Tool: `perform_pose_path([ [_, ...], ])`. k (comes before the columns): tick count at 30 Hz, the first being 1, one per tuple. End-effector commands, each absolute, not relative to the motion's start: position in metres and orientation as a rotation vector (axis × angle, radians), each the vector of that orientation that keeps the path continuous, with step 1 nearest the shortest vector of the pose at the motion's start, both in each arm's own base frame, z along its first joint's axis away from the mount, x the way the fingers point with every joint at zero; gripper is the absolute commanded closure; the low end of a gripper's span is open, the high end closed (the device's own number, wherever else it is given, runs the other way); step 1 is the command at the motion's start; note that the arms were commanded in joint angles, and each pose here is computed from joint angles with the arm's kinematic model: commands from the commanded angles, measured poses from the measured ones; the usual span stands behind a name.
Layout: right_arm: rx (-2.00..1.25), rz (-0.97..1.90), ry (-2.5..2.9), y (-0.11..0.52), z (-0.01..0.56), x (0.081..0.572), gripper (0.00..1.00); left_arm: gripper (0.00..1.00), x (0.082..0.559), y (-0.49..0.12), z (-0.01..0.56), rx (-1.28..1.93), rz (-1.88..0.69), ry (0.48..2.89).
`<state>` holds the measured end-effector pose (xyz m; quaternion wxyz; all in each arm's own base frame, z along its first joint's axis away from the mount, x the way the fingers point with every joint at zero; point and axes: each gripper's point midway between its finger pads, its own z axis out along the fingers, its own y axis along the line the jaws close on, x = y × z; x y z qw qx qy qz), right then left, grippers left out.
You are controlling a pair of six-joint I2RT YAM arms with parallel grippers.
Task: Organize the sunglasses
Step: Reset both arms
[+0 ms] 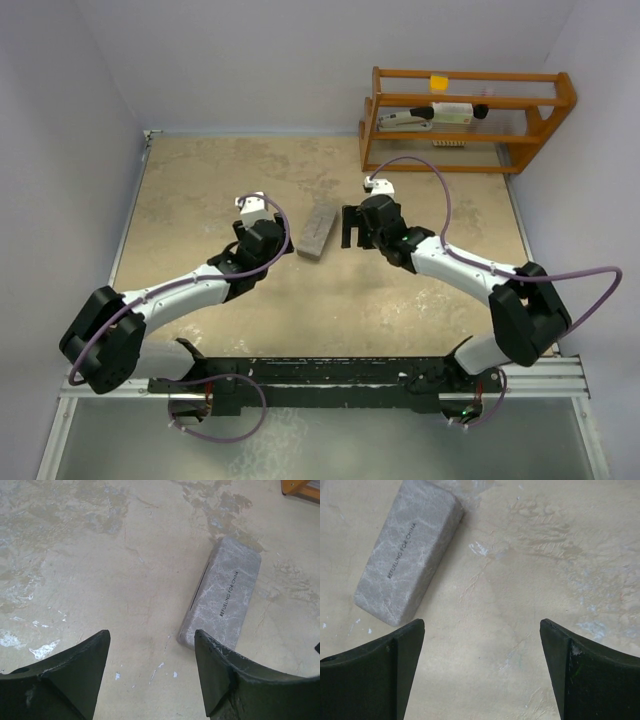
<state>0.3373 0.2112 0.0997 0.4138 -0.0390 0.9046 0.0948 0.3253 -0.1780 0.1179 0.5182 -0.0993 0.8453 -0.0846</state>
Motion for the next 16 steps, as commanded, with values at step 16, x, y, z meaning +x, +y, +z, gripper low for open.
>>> perform_pose_path([
  [16, -0.077, 0.165, 2.207, 0.1878, 0.1169, 0.3294, 0.01, 0.31, 0.3255, -0.1666, 0.1372, -0.245, -0.181, 1.945],
])
